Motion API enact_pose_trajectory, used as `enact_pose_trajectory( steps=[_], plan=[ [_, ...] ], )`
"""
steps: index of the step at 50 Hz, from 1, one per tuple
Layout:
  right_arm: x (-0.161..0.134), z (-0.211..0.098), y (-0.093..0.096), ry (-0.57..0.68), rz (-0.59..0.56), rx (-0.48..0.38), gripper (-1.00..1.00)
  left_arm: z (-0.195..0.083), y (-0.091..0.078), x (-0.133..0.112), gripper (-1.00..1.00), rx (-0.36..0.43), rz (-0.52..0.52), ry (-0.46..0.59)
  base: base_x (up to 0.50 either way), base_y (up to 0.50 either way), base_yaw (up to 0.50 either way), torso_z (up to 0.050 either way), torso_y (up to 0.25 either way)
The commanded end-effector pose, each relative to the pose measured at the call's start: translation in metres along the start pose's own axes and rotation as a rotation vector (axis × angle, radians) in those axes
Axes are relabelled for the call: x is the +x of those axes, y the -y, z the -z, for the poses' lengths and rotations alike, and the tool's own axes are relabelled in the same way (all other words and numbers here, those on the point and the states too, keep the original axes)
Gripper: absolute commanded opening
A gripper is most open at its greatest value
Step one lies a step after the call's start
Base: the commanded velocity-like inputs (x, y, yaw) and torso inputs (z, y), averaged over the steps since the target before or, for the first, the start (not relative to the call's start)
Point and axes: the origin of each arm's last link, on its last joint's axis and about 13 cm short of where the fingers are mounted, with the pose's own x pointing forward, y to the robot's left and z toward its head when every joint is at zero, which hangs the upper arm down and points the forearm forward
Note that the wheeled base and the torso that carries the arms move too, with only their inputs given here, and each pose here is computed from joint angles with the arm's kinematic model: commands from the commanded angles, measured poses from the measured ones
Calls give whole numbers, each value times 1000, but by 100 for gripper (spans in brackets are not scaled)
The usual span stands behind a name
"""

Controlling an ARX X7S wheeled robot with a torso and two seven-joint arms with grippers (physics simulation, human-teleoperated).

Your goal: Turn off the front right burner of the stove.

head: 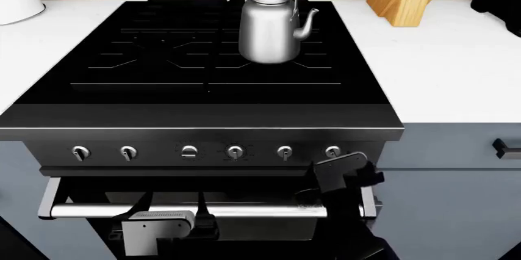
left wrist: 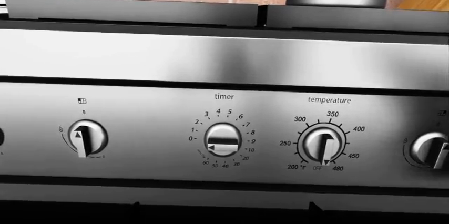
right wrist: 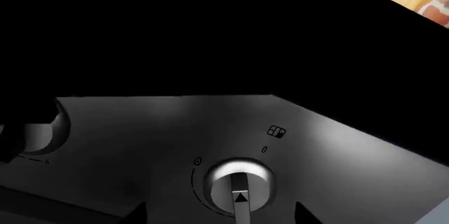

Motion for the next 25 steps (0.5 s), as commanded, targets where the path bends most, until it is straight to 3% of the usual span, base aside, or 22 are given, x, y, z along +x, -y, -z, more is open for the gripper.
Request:
enact_pose_trajectory(
  steps=[1,18,19,25],
  plan=[
    [6,0,0,-3,-5,-8,100,0,0,0,100,1,0,-1,0,0,0,0,0],
    [13,2,2,-19,1,-16,100,0,0,1,100,3,-1,-2,7,0,2,0,0],
    [14,2,2,-18,1,-15,-100,0,0,1,100,3,-1,-2,13,0,5,0,0],
    [15,2,3,-16,5,-18,-100,0,0,0,100,3,-1,-2,14,0,6,0,0]
  ],
)
